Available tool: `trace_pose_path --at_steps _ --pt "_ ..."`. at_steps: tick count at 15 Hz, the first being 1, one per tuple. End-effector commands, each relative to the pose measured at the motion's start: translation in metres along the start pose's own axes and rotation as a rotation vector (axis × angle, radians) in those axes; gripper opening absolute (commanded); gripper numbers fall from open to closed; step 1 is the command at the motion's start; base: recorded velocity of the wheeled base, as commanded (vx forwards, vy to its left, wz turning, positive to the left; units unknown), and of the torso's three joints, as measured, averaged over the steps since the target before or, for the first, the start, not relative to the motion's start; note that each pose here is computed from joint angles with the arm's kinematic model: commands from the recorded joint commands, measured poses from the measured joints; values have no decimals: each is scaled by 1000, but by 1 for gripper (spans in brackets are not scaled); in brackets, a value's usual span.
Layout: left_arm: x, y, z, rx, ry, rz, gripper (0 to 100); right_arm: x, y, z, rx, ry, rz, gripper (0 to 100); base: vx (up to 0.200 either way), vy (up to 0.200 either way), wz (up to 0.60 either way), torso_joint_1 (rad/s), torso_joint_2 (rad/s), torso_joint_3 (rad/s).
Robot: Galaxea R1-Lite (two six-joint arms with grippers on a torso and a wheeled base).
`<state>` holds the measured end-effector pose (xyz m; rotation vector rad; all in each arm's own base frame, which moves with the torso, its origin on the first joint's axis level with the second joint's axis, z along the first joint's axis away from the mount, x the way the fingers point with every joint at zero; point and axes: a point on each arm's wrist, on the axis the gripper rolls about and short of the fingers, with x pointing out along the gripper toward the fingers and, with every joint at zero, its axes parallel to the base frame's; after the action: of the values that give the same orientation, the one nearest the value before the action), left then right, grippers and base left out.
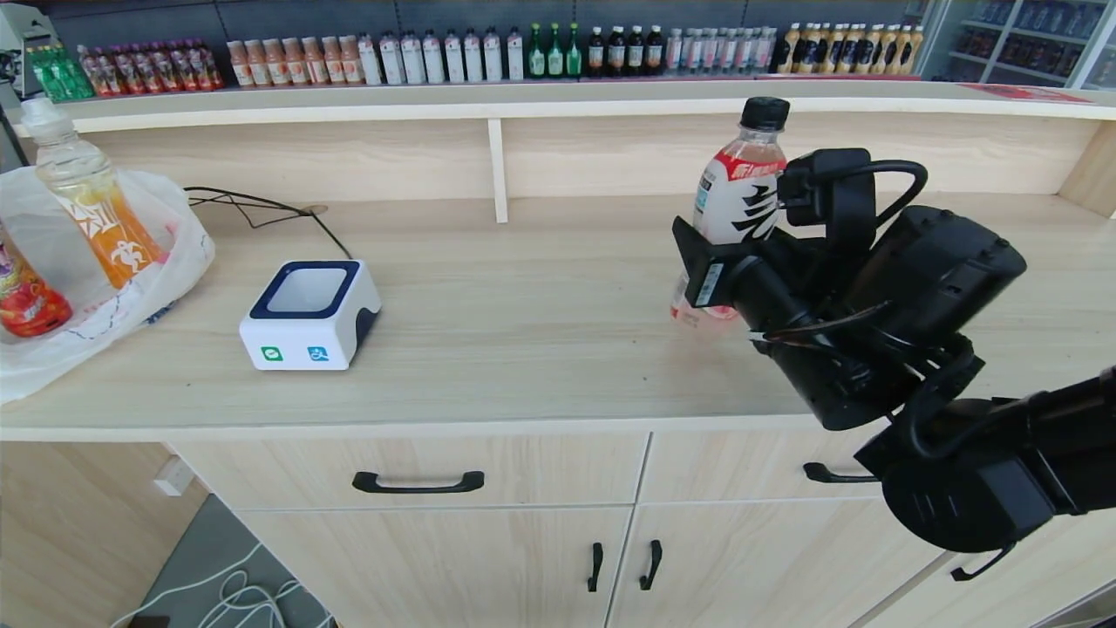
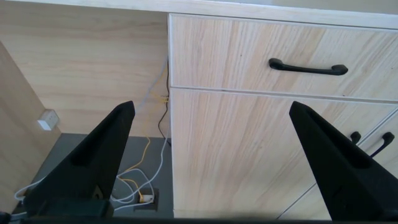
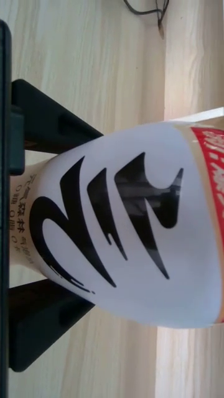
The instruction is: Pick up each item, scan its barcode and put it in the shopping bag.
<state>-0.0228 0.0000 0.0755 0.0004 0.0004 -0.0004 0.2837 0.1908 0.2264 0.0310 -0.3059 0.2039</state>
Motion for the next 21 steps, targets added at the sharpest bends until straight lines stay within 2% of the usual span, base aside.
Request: trace_pose_path --at_steps 1,7,9,12,15,17,18,21 --pt "0 0 0 0 0 0 100 -16 3 26 28 -50 28 0 0 0 0 0 0 0" --pt "0 0 0 0 0 -1 100 -81 -11 30 -20 16 95 0 0 0 0 0 0 0" --pt "0 0 0 0 0 0 100 -91 -16 35 -24 10 97 0 0 0 0 0 0 0" --pt "0 0 0 0 0 -1 100 -98 -10 41 -5 -5 143 0 0 0 0 0 0 0" --pt "0 0 0 1 0 0 100 -99 -1 37 11 -13 318 0 0 0 0 0 0 0" --pt "0 0 0 0 0 0 100 -97 1 36 50 -12 374 0 0 0 0 0 0 0" --pt "0 0 0 0 0 0 100 -96 4 36 111 -9 436 0 0 0 0 0 0 0" --pt "0 0 0 0 0 0 100 -105 9 39 262 -15 739 0 0 0 0 0 0 0"
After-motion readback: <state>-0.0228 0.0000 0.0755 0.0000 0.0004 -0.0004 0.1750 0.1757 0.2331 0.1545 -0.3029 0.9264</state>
